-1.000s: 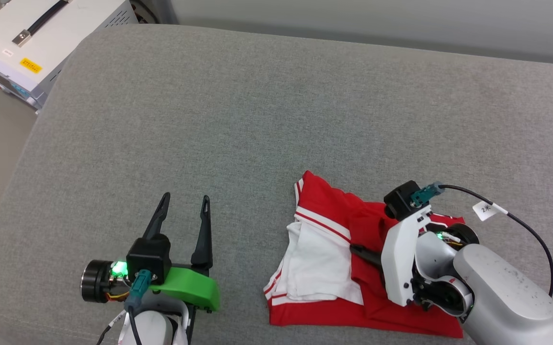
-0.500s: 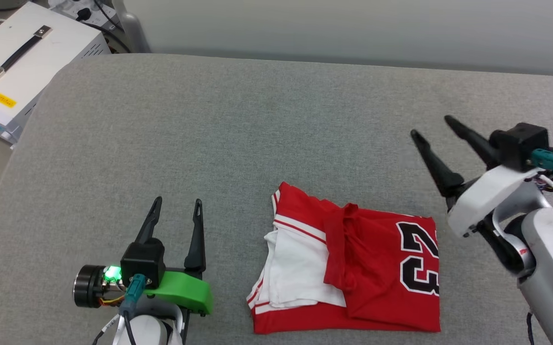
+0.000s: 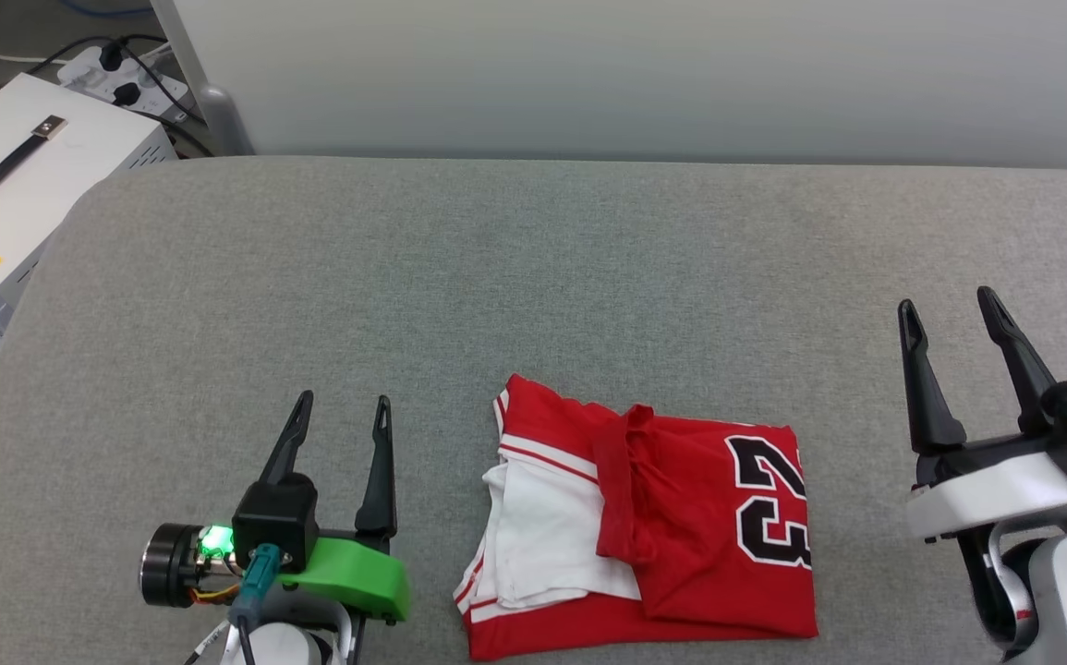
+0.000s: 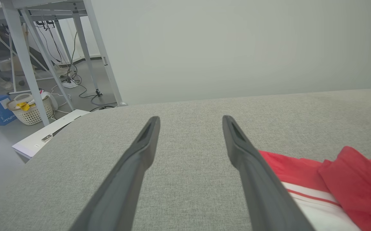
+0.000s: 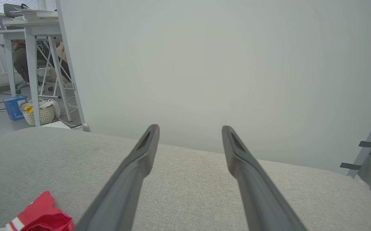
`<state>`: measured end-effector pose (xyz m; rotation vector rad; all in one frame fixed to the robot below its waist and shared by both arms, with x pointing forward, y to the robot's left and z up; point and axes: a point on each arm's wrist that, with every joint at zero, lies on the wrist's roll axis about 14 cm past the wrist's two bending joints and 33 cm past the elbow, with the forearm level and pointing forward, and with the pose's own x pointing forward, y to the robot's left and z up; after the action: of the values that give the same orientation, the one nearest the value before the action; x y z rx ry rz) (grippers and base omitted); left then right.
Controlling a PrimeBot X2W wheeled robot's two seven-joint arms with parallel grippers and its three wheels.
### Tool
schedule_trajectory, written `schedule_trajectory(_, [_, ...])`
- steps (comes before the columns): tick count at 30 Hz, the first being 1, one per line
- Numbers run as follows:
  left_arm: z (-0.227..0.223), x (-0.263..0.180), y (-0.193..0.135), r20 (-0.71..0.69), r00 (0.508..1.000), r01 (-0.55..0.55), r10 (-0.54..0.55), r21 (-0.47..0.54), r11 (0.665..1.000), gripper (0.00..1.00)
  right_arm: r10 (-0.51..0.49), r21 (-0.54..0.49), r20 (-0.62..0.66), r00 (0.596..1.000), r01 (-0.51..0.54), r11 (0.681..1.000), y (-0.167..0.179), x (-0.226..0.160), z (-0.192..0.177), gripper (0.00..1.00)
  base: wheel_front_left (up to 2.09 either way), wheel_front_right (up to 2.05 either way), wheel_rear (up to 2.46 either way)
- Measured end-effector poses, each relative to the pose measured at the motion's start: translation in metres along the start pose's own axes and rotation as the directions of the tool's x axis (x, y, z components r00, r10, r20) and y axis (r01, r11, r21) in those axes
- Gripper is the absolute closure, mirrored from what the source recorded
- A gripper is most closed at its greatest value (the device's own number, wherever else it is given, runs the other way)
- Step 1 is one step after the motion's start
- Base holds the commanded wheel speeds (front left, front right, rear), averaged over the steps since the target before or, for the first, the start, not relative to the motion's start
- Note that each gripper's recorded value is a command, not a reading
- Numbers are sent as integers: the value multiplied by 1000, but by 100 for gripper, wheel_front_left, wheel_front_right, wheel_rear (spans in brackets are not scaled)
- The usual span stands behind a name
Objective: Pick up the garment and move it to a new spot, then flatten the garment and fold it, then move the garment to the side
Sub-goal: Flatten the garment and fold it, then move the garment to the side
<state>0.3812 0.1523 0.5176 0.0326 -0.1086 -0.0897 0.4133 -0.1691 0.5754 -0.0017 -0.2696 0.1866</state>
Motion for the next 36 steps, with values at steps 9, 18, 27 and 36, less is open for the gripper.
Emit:
schedule_trajectory(9, [2, -13, 3, 1, 1000, -13, 13, -16, 1000, 0, -48, 86, -56, 997, 53, 995, 12, -39, -15, 0, 0, 0, 0])
schedule_trajectory(18, [1, -28, 11, -7, 999, -42, 41, -23, 999, 0, -83, 116, -112, 990, 96, 989, 12, -67, -28, 0, 0, 0, 0])
schedule_trajectory(27, [-2, -36, 13, -16, 999, -52, 52, -27, 998, 0, -76, 122, -127, 989, 92, 988, 17, -76, -30, 0, 0, 0, 0])
schedule_trajectory(36, [-7, -37, 12, -33, 998, -50, 49, -31, 998, 0, -61, 79, -80, 995, 67, 995, 10, -60, -18, 0, 0, 0, 0])
